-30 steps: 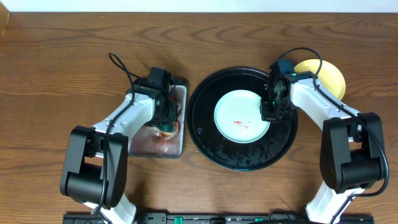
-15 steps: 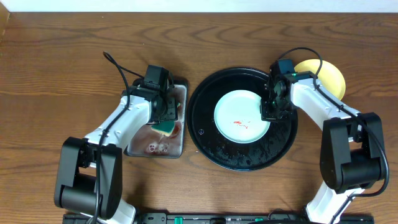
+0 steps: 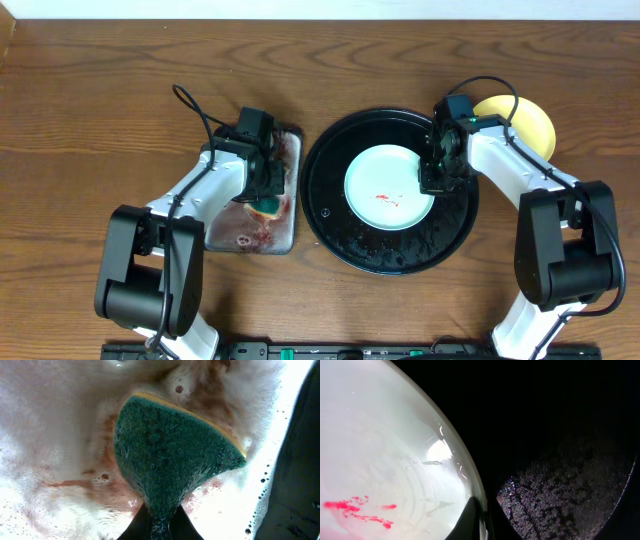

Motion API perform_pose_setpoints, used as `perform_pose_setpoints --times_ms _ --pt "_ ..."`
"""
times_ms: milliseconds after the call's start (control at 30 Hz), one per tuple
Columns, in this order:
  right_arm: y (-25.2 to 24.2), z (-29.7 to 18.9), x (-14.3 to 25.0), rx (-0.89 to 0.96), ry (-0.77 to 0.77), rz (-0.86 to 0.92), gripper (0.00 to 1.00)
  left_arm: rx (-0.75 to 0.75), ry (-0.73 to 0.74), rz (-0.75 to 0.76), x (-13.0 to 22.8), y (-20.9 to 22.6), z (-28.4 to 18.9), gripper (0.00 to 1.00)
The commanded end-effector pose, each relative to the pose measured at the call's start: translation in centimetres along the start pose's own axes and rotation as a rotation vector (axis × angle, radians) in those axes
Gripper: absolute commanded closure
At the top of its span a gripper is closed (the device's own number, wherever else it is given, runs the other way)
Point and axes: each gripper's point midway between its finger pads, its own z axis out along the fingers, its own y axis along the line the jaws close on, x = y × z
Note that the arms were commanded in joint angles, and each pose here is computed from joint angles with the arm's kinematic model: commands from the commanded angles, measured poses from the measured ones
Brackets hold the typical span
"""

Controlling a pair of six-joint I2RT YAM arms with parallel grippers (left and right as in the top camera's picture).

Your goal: Clean dirty plates on tray and stack at the side

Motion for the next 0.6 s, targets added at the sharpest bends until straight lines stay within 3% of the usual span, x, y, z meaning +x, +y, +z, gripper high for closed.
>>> perform_pose_setpoints --times_ms 0,333,567 --pt "-1.0 0.8 0.8 0.066 0.025 -0.004 0.98 -0.015 0.028 -0.006 0.9 0.5 0.1 0.93" --pt "-1.0 0.8 0.8 0.066 0.025 -0.004 0.98 0.046 -0.180 -0.031 -2.1 0.5 -6.7 0.93" --pt "-1.0 0.8 0.7 0.066 0.021 -0.004 0.99 0.203 -0.251 -0.045 -3.2 -0.7 -9.7 0.93"
